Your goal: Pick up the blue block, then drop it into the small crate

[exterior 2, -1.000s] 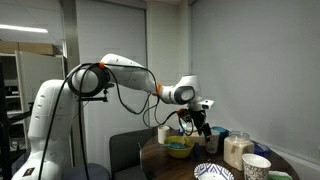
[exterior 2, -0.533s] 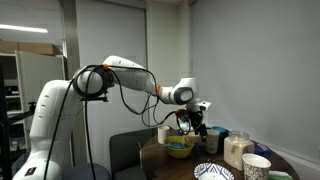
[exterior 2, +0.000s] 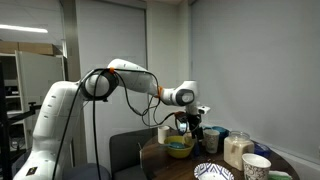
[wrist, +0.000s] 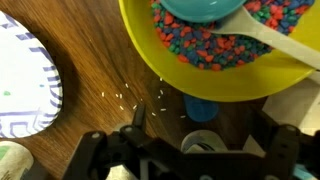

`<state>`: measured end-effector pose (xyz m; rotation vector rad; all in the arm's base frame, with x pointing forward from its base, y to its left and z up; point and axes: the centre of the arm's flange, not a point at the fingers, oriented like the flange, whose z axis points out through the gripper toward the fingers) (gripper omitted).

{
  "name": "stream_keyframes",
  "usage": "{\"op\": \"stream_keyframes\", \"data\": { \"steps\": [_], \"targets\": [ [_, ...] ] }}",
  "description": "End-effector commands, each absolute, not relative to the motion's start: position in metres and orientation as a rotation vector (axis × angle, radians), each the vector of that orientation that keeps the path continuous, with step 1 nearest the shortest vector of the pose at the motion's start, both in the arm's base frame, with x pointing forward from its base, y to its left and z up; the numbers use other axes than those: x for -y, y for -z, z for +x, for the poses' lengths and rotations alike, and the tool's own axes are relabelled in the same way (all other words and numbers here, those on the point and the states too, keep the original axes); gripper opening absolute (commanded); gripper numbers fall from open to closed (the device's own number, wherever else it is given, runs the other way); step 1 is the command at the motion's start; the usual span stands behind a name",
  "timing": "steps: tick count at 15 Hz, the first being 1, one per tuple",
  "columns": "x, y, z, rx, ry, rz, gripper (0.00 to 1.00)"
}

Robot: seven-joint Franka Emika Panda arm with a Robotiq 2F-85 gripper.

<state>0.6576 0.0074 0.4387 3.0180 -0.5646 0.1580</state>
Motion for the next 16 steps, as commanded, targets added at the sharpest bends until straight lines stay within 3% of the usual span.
{"op": "stream_keyframes", "data": {
  "steps": [1, 16],
  "targets": [
    [-0.009, -0.439, 0.669, 0.631, -0.113, 3.016, 1.0],
    [-0.013, -0.426, 0.68, 0.685, -0.089, 3.042, 1.0]
  ]
}}
